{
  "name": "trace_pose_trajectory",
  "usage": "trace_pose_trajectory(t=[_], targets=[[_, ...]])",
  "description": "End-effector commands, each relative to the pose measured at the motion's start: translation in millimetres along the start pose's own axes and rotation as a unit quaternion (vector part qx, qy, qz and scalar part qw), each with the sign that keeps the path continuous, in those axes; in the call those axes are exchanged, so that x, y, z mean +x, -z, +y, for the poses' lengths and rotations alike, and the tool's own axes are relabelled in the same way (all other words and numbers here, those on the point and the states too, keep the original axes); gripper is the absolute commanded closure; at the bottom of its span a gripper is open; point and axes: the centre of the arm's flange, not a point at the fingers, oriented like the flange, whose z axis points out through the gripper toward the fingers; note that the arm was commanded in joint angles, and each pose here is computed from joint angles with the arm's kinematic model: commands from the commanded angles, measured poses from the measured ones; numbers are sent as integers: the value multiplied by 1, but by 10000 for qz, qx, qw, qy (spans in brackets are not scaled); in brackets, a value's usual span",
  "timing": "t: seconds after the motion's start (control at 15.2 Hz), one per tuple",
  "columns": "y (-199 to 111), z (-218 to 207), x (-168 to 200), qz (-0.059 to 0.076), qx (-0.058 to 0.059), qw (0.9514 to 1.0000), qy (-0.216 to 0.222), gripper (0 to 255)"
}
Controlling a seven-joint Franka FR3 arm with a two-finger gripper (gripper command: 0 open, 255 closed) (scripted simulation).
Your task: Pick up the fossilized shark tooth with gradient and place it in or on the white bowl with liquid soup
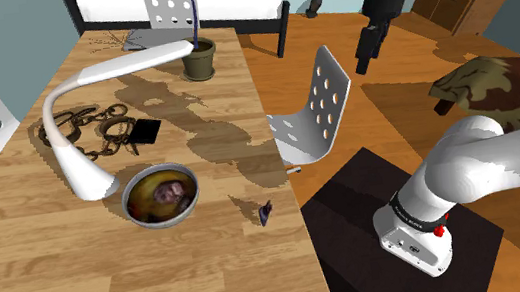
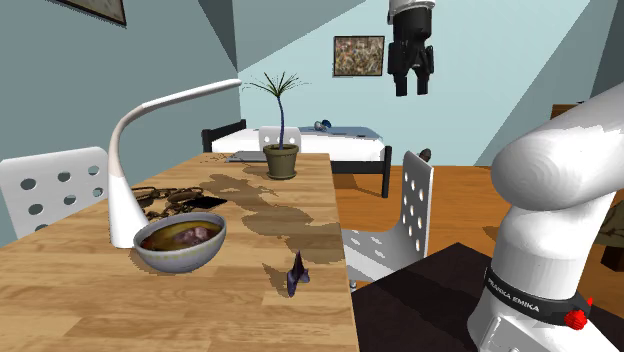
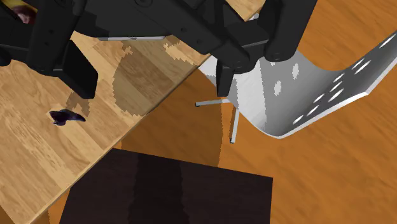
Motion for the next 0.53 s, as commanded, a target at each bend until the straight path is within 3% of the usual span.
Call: trace_pose_trajectory(t=[0.0,0.46], targets=[[0,0,0,0,0,10000,0,0],[-60,-60,41,-19,-74,9980,623,0]])
